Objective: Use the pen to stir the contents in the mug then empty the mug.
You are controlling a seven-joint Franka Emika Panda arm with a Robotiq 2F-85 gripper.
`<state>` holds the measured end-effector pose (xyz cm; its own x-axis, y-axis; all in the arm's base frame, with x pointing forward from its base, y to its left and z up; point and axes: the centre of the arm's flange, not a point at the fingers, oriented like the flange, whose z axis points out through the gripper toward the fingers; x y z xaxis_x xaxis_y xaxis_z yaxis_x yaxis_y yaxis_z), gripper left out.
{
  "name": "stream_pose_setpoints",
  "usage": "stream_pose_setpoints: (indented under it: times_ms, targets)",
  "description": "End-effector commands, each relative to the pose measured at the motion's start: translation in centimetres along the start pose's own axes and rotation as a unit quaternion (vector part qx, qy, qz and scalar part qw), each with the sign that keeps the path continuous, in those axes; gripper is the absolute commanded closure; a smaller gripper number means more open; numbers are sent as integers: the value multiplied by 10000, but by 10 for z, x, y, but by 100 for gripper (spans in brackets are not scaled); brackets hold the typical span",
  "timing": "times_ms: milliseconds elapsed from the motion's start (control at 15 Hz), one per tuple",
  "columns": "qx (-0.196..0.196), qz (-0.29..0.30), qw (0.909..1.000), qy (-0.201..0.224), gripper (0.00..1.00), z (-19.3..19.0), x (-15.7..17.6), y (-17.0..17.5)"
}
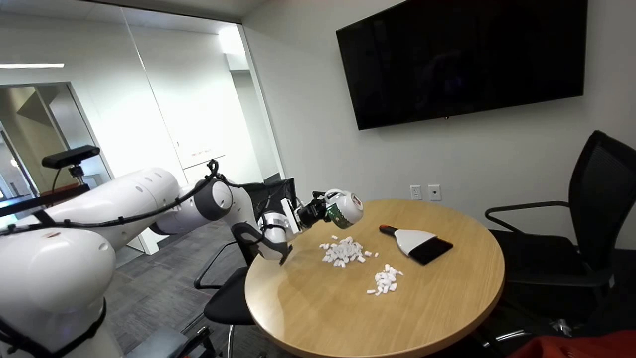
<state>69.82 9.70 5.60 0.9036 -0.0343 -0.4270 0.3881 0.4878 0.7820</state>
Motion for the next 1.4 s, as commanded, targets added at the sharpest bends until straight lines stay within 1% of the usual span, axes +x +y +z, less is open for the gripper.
stream_pose_setpoints:
  times_ms: [0,200,333,467,600,733,800,1067,1333]
  targets:
    - [728,454,9962,144,97,19,-8,29]
    - [1293,801,9875,413,97,23,-8,43]
    - [1656,986,9791,649,97,26,-5,53]
    - [2002,1195,9686,866,97,30,-1,64]
    - [2376,1465,9546,1041,97,34,2,75]
    - [2728,1725,9387,1216,97,37,2,85]
    - [2863,1858,9312,1282,97,37,5,89]
    - [3242,2259,9081,1387,97,40,5,104]
    - [3813,2607,8751,1444,97,40,7,113]
